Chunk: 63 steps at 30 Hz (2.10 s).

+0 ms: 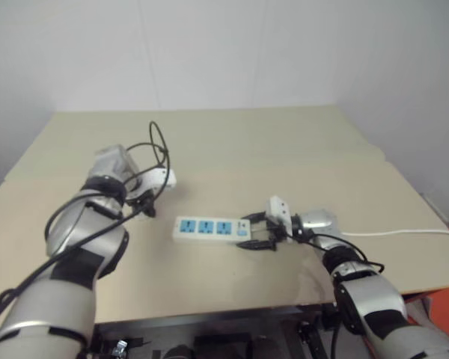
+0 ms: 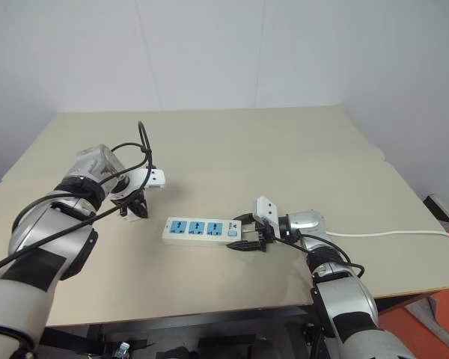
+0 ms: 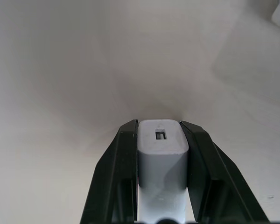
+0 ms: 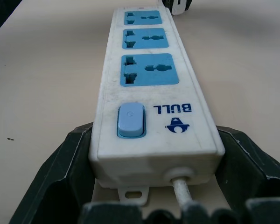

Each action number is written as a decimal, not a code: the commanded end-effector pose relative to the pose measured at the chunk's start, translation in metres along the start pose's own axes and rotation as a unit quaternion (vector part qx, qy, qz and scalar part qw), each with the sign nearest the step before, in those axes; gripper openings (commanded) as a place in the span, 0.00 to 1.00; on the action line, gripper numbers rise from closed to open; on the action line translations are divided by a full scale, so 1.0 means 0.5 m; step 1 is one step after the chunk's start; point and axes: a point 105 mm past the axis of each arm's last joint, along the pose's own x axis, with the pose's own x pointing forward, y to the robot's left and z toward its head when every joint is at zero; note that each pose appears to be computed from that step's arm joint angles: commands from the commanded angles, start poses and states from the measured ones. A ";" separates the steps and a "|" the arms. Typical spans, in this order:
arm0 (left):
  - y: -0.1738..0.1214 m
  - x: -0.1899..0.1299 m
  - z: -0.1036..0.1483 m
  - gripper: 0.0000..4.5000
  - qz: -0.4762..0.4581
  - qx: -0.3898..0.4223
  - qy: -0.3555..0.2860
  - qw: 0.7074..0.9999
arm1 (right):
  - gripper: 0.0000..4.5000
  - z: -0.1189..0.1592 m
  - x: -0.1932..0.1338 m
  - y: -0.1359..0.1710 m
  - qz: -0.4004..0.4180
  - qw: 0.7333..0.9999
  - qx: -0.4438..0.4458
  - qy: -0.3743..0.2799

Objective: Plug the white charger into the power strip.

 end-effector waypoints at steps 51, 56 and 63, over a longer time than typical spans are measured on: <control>-0.201 -0.050 0.137 0.23 -0.205 0.018 -0.645 0.736 | 0.76 -0.053 0.016 0.068 0.082 0.996 0.021 0.036; -0.214 -0.031 0.127 0.23 -0.218 0.019 -0.641 0.736 | 0.76 -0.051 0.017 0.069 0.081 0.996 0.021 0.033; -0.213 -0.007 0.131 0.23 -0.218 0.014 -0.634 0.742 | 0.76 -0.051 0.021 0.071 0.080 0.996 0.022 0.030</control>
